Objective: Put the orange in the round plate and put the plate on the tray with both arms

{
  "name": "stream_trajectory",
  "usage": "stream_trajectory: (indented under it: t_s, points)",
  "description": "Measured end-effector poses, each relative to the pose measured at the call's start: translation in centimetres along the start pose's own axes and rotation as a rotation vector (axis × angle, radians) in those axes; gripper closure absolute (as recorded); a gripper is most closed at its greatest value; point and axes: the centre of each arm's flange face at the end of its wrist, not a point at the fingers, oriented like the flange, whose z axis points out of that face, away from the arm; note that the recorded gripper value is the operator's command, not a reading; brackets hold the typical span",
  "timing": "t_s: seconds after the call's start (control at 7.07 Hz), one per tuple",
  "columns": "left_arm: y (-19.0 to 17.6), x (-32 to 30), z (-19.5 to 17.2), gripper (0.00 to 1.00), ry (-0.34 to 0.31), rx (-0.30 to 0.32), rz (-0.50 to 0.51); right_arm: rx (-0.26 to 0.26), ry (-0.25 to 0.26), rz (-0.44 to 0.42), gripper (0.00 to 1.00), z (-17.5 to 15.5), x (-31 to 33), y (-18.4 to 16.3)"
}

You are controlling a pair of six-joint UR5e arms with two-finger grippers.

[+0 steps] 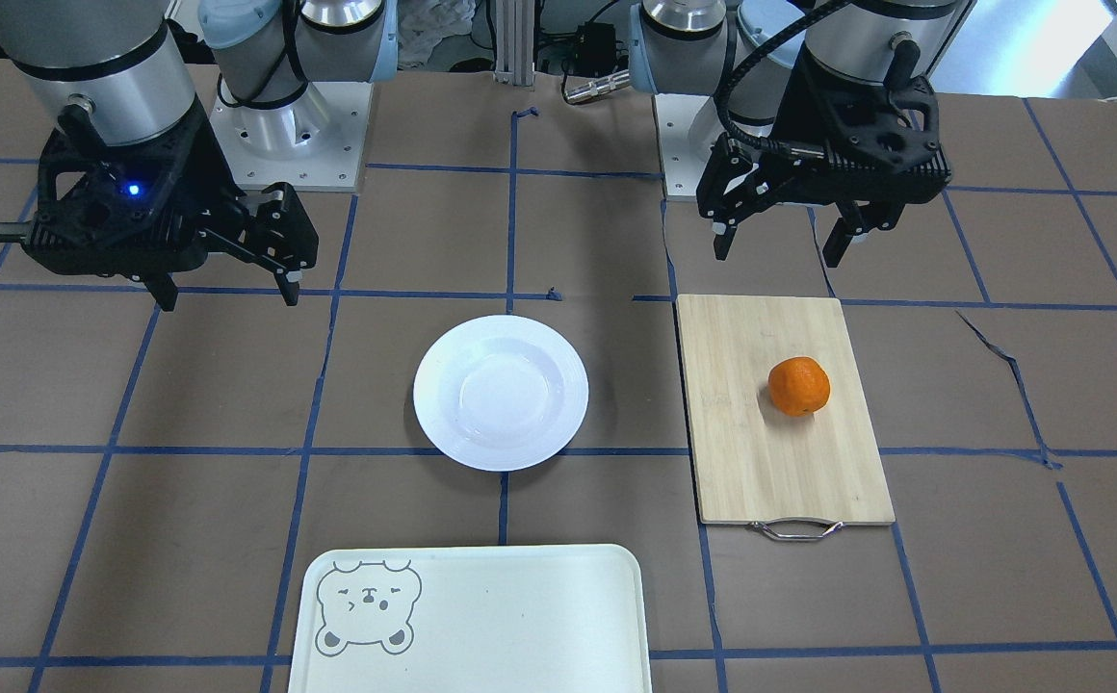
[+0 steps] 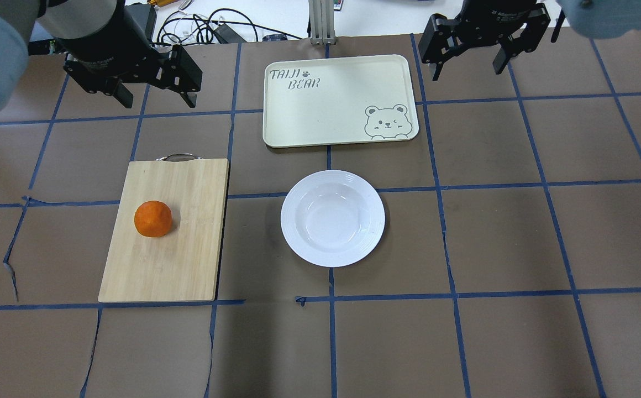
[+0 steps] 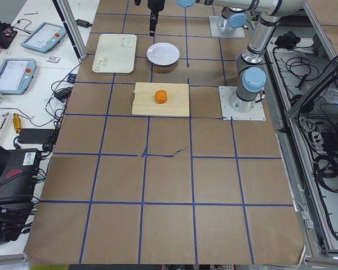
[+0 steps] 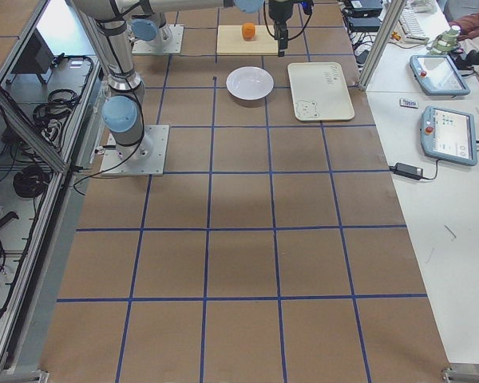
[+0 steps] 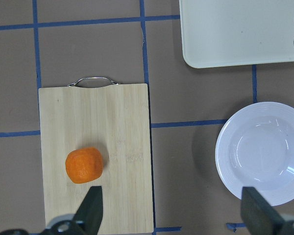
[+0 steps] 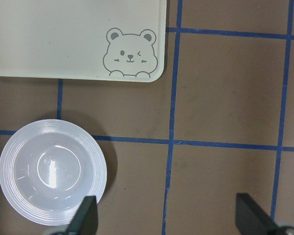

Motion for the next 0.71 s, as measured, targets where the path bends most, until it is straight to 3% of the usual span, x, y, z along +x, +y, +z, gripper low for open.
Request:
stream_trajectory:
  t_s: [0.71]
  points:
    - [-0.15,-0.32,0.08,0.0,0.003,0.0,-0.007,0.023,0.009,-0.034,0.0,1.42,0.47,-0.77]
